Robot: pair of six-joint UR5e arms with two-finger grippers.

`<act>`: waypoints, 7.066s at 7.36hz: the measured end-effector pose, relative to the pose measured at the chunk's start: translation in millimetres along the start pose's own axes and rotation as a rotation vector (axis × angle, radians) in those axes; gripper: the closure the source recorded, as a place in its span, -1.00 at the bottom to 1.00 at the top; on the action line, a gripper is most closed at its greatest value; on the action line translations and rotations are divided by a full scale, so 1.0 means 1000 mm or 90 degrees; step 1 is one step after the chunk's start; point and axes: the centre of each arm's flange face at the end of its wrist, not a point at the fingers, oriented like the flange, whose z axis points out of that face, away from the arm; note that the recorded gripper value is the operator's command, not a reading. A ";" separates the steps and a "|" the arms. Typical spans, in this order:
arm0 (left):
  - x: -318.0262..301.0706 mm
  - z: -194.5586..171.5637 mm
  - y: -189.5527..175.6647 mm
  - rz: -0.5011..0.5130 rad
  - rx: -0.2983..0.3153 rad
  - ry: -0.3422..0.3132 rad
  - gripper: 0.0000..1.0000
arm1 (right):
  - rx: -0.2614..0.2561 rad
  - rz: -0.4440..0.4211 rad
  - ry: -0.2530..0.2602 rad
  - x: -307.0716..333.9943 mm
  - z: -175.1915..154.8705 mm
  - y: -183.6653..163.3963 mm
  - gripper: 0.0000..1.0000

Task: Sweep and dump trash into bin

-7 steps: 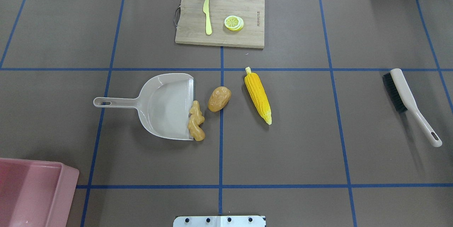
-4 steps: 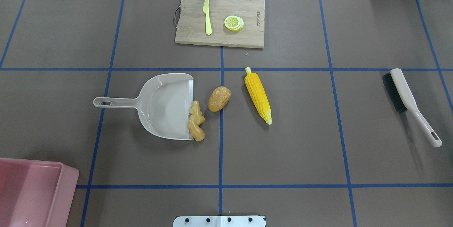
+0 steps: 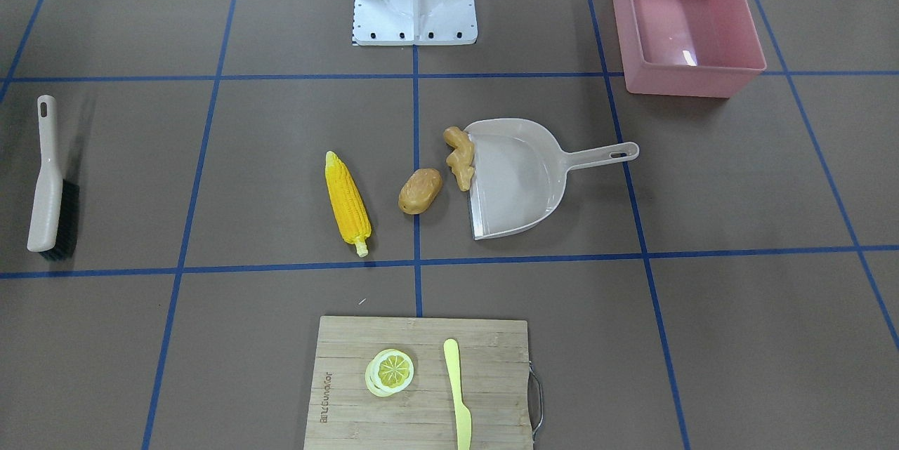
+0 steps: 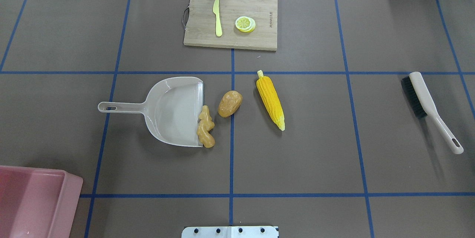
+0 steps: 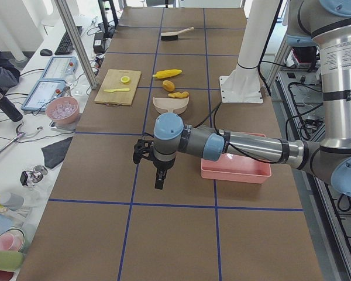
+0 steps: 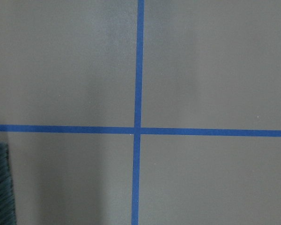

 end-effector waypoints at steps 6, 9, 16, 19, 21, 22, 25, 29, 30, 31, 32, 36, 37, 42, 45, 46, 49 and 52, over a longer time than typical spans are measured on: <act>0.266 0.055 -0.067 0.387 0.007 0.145 -0.98 | 0.003 -0.003 -0.014 -0.005 -0.003 -0.002 -1.00; 0.315 0.086 -0.054 0.565 0.049 0.177 -0.98 | 0.011 -0.007 -0.016 -0.011 -0.010 -0.005 -1.00; 0.347 0.129 -0.065 0.840 0.093 0.110 -0.98 | -0.020 0.034 -0.126 -0.140 0.008 -0.004 -1.00; 0.366 0.130 -0.069 0.853 0.100 0.118 -0.96 | -0.096 -0.045 -0.112 -0.201 0.063 0.044 -1.00; 0.370 0.136 -0.068 0.848 0.094 0.122 -0.95 | -0.140 -0.066 -0.088 -0.215 0.092 0.071 -1.00; 0.372 0.143 -0.067 0.837 0.086 0.125 -0.94 | -0.155 -0.065 -0.081 -0.217 0.095 0.080 -1.00; 0.381 0.164 -0.069 0.815 0.067 0.135 -0.94 | -0.188 -0.056 -0.073 -0.212 0.088 0.111 -1.00; 0.398 0.181 -0.064 0.812 0.053 0.151 -0.93 | -0.209 -0.067 -0.055 -0.186 0.103 0.131 -0.97; 0.400 0.183 -0.062 0.812 0.054 0.154 -0.93 | -0.215 -0.062 -0.049 -0.181 0.110 0.130 -0.77; 0.401 0.187 -0.059 0.816 0.057 0.157 -0.93 | -0.219 -0.059 -0.041 -0.177 0.119 0.127 -0.44; 0.401 0.190 -0.055 0.820 0.061 0.157 -0.85 | -0.217 -0.059 -0.034 -0.178 0.124 0.119 -0.17; 0.400 0.199 -0.052 0.826 0.071 0.156 -0.86 | -0.204 -0.064 -0.042 -0.197 0.123 0.099 -0.13; 0.401 0.197 -0.052 0.829 0.077 0.159 -0.86 | -0.200 -0.061 -0.045 -0.195 0.119 0.096 -0.13; 0.401 0.192 -0.052 0.841 0.108 0.164 -0.86 | -0.198 -0.061 -0.040 -0.192 0.118 0.097 1.00; 0.398 0.192 -0.049 0.825 0.108 0.170 -0.86 | -0.196 -0.036 -0.062 -0.193 0.098 0.087 1.00; 0.398 0.191 -0.048 0.820 0.111 0.174 -0.83 | -0.195 -0.022 -0.084 -0.199 0.082 0.076 1.00; 0.390 0.189 -0.037 0.809 0.136 0.206 -0.83 | -0.185 -0.021 -0.133 -0.263 0.043 0.014 1.00; 0.375 0.192 -0.025 0.809 0.141 0.221 -0.83 | -0.196 -0.075 -0.117 -0.385 0.016 -0.042 1.00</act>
